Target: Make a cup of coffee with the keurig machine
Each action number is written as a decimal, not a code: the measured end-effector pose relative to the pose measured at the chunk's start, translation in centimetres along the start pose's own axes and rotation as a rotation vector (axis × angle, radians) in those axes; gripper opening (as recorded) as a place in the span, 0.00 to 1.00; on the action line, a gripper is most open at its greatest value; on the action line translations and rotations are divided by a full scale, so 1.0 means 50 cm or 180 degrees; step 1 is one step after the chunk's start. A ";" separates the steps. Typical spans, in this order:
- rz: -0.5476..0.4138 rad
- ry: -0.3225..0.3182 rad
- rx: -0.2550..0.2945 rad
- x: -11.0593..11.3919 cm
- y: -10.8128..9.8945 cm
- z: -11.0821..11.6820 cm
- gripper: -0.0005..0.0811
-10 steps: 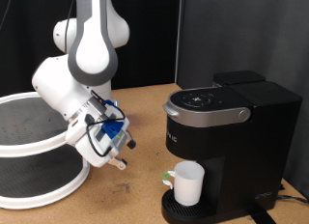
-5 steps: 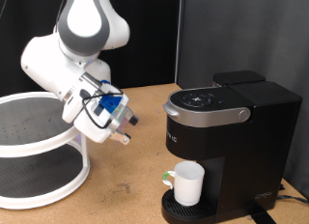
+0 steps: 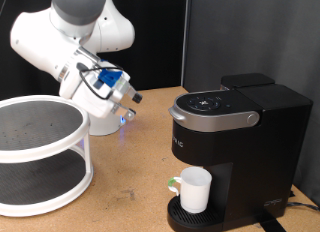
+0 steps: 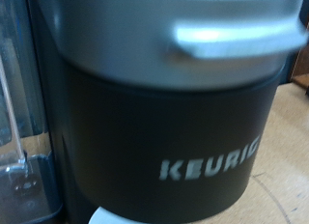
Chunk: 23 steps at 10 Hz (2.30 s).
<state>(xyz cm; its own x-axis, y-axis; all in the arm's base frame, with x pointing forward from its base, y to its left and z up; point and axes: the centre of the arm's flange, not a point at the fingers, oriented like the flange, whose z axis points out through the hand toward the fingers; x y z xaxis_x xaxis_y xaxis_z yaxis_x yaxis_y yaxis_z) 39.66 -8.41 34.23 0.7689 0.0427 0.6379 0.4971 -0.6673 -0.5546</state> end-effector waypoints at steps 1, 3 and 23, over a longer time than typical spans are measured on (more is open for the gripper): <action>-0.0026 0.0034 -0.0007 0.013 -0.011 -0.016 0.99; -0.0041 0.0100 0.0008 0.041 -0.035 -0.047 0.99; -0.1445 -0.1345 -0.0611 0.349 -0.317 0.028 0.99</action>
<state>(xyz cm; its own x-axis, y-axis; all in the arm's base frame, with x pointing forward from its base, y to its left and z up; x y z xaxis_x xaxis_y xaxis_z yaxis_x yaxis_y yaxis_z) 45.78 3.94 53.42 0.6105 0.6147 0.4994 0.7594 -0.6333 -0.1489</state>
